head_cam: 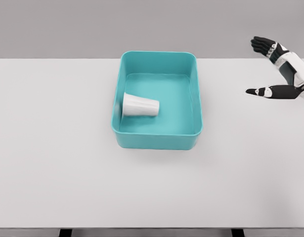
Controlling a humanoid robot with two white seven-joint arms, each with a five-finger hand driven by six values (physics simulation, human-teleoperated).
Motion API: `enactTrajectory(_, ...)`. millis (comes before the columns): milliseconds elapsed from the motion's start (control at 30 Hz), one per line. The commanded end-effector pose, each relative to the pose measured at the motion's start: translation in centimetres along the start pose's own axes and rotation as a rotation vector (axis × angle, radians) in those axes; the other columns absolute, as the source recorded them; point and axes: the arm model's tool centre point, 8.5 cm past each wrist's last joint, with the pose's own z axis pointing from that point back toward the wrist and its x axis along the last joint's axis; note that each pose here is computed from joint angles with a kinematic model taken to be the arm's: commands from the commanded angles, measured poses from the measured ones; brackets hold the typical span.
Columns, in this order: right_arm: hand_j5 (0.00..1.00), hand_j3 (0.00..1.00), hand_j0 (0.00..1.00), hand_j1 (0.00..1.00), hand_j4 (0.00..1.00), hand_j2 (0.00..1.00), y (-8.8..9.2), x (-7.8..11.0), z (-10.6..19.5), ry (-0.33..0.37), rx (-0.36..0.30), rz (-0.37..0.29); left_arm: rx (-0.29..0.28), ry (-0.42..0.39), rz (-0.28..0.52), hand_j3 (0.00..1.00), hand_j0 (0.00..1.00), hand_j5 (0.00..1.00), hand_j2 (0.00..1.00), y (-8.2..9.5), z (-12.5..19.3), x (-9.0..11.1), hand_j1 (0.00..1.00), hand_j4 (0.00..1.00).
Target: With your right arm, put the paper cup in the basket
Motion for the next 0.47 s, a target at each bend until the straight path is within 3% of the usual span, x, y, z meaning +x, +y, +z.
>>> enactTrajectory(0,1.00,1.00,1.00,1.00,1.00,1.00,-3.1,-0.2,2.0,0.006,-0.099,-0.005,0.000,0.000,0.000,1.00,1.00,1.00,1.00,0.0,0.0,0.0,1.00,1.00)
enactTrajectory(100,1.00,1.00,1.00,1.00,1.00,1.00,-1.2,-2.3,2.1,0.100,-0.048,0.020,0.000,0.000,-0.002,1.00,1.00,1.00,1.00,0.0,0.0,0.0,1.00,1.00)
enactTrajectory(267,1.00,1.00,1.00,1.00,1.00,1.00,-0.1,-3.2,1.9,0.115,-0.028,-0.007,0.000,0.000,0.000,1.00,1.00,1.00,1.00,0.0,0.0,0.0,1.00,1.00)
enactTrajectory(433,1.00,1.00,1.00,1.00,1.00,1.00,-0.3,-3.5,1.9,0.124,-0.036,-0.014,0.000,0.000,-0.003,1.00,1.00,1.00,1.00,0.0,0.0,0.0,1.00,1.00)
